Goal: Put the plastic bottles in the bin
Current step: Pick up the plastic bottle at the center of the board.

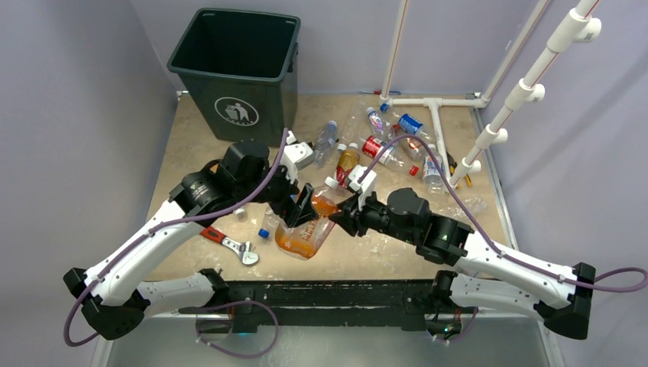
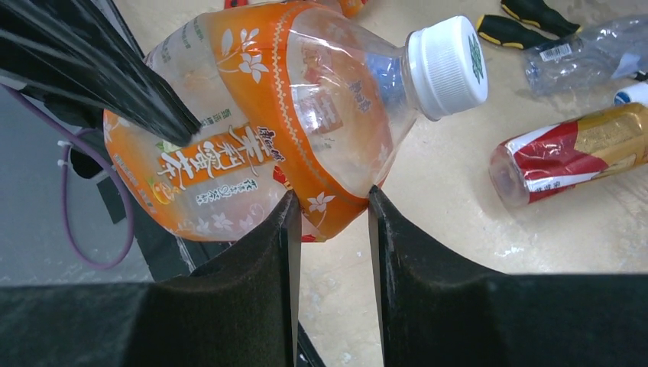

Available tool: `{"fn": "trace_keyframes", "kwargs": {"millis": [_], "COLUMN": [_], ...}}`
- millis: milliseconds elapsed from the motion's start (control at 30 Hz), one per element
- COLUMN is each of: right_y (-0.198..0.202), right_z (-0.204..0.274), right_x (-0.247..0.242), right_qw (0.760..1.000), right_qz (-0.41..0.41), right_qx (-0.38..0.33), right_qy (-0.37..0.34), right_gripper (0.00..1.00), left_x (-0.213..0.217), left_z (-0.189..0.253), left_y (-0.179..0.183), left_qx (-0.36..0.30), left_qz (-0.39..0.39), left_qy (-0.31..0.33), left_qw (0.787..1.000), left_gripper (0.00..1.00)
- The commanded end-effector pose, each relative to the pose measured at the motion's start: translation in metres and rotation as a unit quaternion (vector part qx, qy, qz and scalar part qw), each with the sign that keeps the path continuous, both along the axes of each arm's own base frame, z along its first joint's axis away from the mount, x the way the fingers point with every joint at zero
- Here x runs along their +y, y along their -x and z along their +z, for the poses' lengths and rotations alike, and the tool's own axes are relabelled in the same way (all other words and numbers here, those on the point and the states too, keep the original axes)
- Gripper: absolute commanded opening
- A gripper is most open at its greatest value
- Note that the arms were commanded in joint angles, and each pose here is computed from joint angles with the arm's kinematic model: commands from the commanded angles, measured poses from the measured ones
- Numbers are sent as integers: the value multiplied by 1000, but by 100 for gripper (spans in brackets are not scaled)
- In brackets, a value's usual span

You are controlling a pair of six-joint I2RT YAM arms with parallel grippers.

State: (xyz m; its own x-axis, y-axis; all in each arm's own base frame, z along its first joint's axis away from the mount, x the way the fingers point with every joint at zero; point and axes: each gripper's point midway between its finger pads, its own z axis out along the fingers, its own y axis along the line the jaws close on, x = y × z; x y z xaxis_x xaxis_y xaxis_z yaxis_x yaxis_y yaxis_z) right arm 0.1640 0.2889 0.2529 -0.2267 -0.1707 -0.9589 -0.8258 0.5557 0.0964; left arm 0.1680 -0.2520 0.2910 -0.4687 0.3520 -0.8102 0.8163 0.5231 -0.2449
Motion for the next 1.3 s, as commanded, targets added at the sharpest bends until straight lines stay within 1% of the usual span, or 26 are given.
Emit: {"fn": "trace_keyframes", "kwargs": {"millis": [0, 100, 200, 300, 333, 400, 467, 533, 600, 633, 700, 733, 800, 833, 867, 900, 933, 1000, 1100, 1200, 1267], "right_y": [5, 10, 10, 13, 13, 14, 14, 14, 12, 11, 5, 3, -1, -2, -1, 1, 8, 17, 22, 29, 36], "right_z": [39, 43, 43, 44, 44, 47, 50, 51, 51, 50, 44, 42, 39, 39, 45, 52, 58, 70, 86, 91, 101], "right_x": [4, 7, 8, 10, 10, 8, 7, 6, 7, 7, 6, 6, 3, 0, -4, -8, -9, -17, -30, -32, -29], "right_qw": [998, 997, 997, 997, 997, 996, 996, 996, 996, 996, 997, 998, 998, 997, 995, 994, 991, 984, 968, 951, 941], "right_qz": [24, 41, 43, 54, 54, 53, 52, 49, 45, 39, 19, 10, -12, -24, -32, -36, -25, -20, -35, -26, -1], "right_qx": [-39, -43, -44, -43, -45, -47, -50, -51, -49, -46, -35, -28, -13, -7, -4, -1, 7, 22, 37, 57, 57], "right_qy": [-35, -40, -38, -38, -39, -45, -51, -55, -58, -59, -60, -60, -67, -75, -91, -107, -128, -173, -246, -301, -332], "right_gripper": [26, 25, 25, 25, 25, 25, 25, 25, 25, 25, 31, 40, 64, 74, 82, 94, 98, 99, 99, 99, 99], "left_x": [-8, -14, -21, -25, -27, -29, -31, -31, -32, -33, -34, -34, -34, -32, -30, -26, -23, -15, -2, 10, 17], "left_z": [-3, -13, -12, -8, -7, -5, -5, -4, -5, -5, -4, -3, 1, 4, 8, 13, 17, 30, 54, 79, 93], "left_y": [14, 19, 24, 27, 28, 32, 34, 35, 34, 32, 27, 24, 18, 13, 6, 0, -5, -11, -11, -5, 1], "left_qx": [21, 39, 48, 48, 48, 52, 55, 55, 56, 54, 47, 42, 27, 15, -2, -21, -38, -73, -123, -167, -191], "left_qz": [-32, -49, -65, -79, -86, -96, -104, -105, -102, -98, -84, -77, -61, -43, -23, -6, 11, 37, 64, 76, 77], "left_qy": [25, 33, 49, 64, 69, 75, 80, 84, 88, 90, 97, 100, 111, 115, 122, 129, 135, 163, 221, 285, 324], "left_qw": [999, 998, 996, 994, 993, 991, 990, 989, 989, 990, 991, 991, 992, 992, 992, 991, 990, 983, 965, 941, 923], "left_gripper": [82, 77, 64, 56, 52, 38, 27, 15, 6, 0, 0, 0, 0, 0, 0, 0, 0, 0, 0, 0, 0]}}
